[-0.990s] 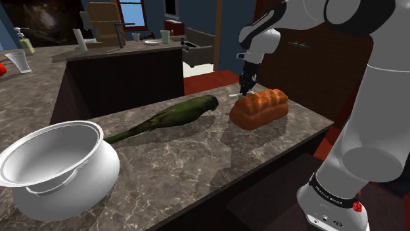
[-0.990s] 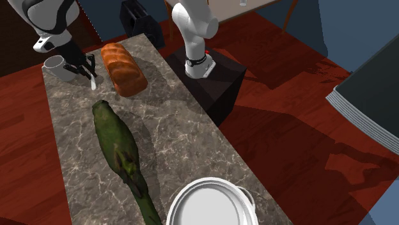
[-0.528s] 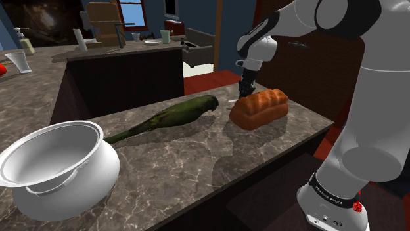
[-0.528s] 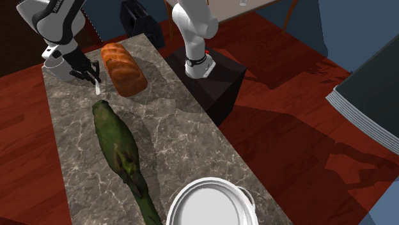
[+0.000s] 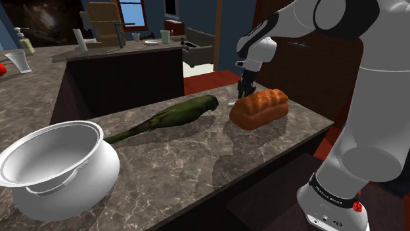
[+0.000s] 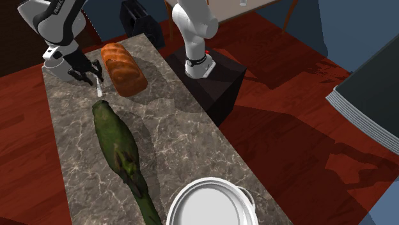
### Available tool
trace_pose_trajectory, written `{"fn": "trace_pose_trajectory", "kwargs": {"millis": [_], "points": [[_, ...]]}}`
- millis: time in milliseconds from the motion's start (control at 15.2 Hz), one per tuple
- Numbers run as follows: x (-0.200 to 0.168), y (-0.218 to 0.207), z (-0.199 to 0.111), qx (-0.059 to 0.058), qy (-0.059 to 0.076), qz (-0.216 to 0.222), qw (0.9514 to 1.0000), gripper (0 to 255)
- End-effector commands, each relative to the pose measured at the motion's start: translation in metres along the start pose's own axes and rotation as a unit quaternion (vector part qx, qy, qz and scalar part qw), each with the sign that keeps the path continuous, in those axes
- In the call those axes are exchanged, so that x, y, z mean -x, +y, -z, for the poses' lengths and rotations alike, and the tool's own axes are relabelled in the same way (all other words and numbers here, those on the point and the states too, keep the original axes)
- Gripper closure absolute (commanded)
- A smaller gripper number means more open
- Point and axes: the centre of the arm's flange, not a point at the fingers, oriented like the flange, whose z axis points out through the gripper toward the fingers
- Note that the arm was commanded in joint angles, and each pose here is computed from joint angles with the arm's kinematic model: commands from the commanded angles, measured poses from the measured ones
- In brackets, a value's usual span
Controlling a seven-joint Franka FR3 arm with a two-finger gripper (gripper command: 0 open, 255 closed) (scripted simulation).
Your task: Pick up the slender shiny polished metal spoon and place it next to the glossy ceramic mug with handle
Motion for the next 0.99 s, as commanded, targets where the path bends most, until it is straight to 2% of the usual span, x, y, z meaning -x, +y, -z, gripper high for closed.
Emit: {"fn": "trace_pose_trajectory", "kwargs": {"millis": [0, 264, 528, 924], "points": [[0.000, 0.000, 0.000, 0.000, 0.000, 0.000, 1.0000, 0], [0.000, 0.000, 0.000, 0.000, 0.000, 0.000, 1.0000, 0], [0.000, 0.000, 0.050, 0.000, 0.000, 0.000, 1.0000, 0], [0.000, 0.000, 0.050, 0.000, 0.000, 0.000, 1.0000, 0]]}}
